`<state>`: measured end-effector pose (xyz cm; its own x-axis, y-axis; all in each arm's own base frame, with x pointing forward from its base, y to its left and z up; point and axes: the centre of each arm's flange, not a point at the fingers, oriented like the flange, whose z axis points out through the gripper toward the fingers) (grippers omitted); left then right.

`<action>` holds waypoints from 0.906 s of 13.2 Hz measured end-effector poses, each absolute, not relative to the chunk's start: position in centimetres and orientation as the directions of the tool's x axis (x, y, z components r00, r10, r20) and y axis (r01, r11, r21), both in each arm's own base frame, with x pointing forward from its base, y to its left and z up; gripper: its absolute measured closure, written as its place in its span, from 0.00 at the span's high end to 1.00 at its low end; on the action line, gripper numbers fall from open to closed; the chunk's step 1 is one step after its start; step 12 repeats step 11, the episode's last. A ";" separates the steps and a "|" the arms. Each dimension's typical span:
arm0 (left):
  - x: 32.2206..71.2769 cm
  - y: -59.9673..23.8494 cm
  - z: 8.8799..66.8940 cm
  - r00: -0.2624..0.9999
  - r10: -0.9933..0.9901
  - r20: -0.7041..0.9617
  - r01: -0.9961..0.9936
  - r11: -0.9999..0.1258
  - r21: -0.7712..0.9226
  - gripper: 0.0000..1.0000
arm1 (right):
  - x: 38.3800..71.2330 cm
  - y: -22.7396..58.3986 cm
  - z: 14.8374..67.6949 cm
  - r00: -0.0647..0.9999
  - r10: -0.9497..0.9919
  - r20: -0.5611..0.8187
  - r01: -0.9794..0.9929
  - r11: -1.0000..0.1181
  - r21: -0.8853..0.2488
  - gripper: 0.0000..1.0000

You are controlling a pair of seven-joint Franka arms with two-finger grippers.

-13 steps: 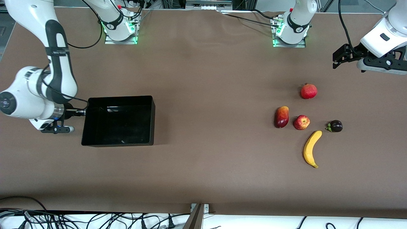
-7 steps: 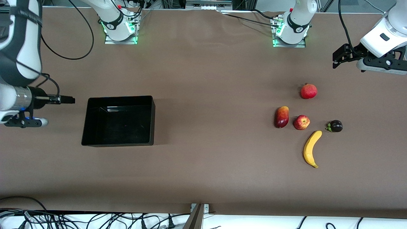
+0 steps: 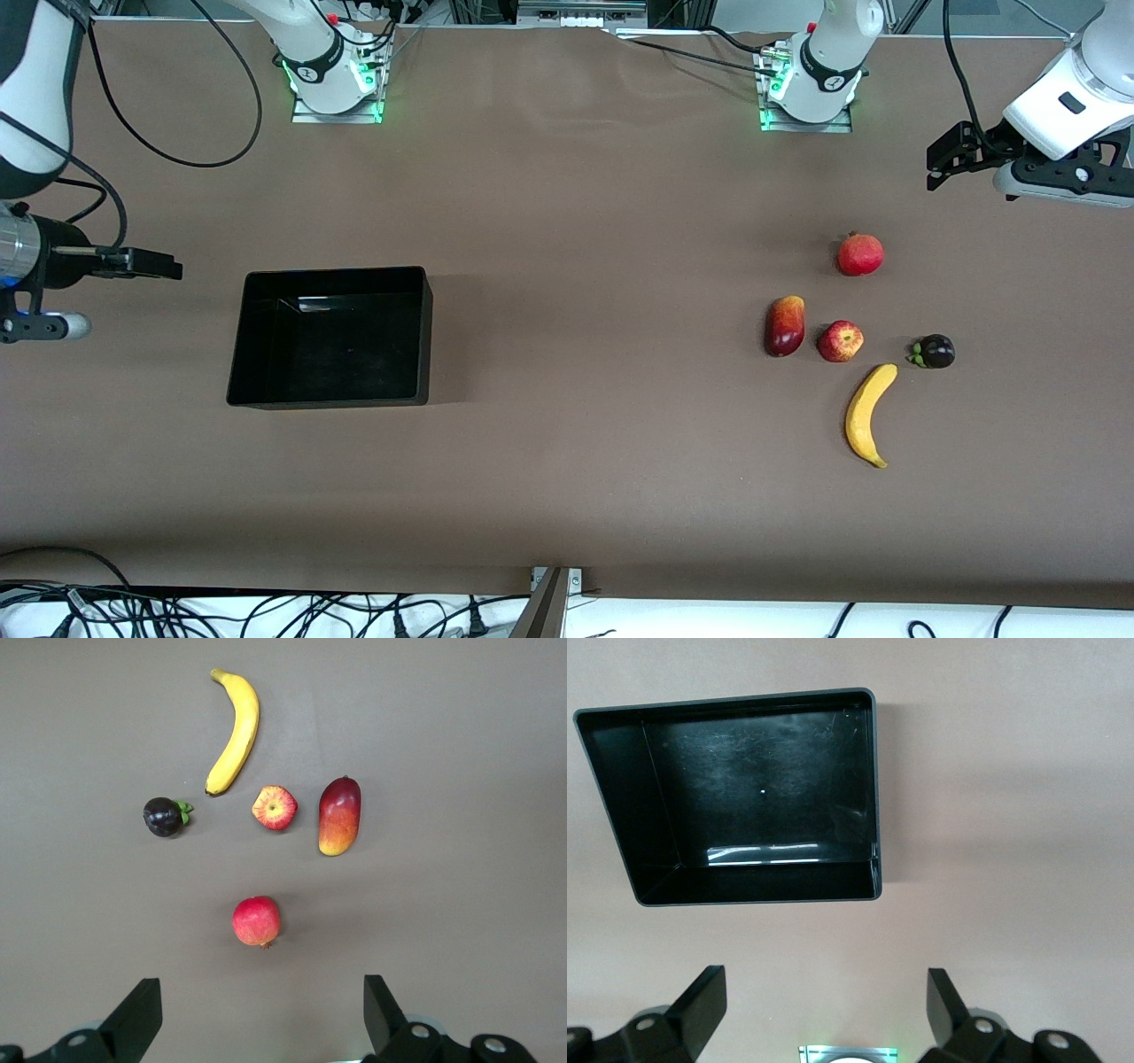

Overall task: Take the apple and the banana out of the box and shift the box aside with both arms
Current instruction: 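Open the right gripper and withdraw it from the box rim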

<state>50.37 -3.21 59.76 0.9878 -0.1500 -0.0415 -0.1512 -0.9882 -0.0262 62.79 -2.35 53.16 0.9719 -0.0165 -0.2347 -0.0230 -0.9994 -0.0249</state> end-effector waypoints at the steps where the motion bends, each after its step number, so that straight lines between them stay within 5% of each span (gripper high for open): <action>1: 50.4 -3.2 59.8 0.988 -0.150 -0.042 -0.151 -0.988 -0.026 1.00 | 62.6 -2.3 53.9 0.974 -0.011 -0.227 -0.011 -1.000 0.003 1.00; 12: 50.3 -3.5 59.8 0.987 -0.155 -0.043 -0.156 -0.987 -0.027 1.00 | 56.9 -3.6 54.8 0.997 0.010 -0.082 0.011 -1.000 0.019 1.00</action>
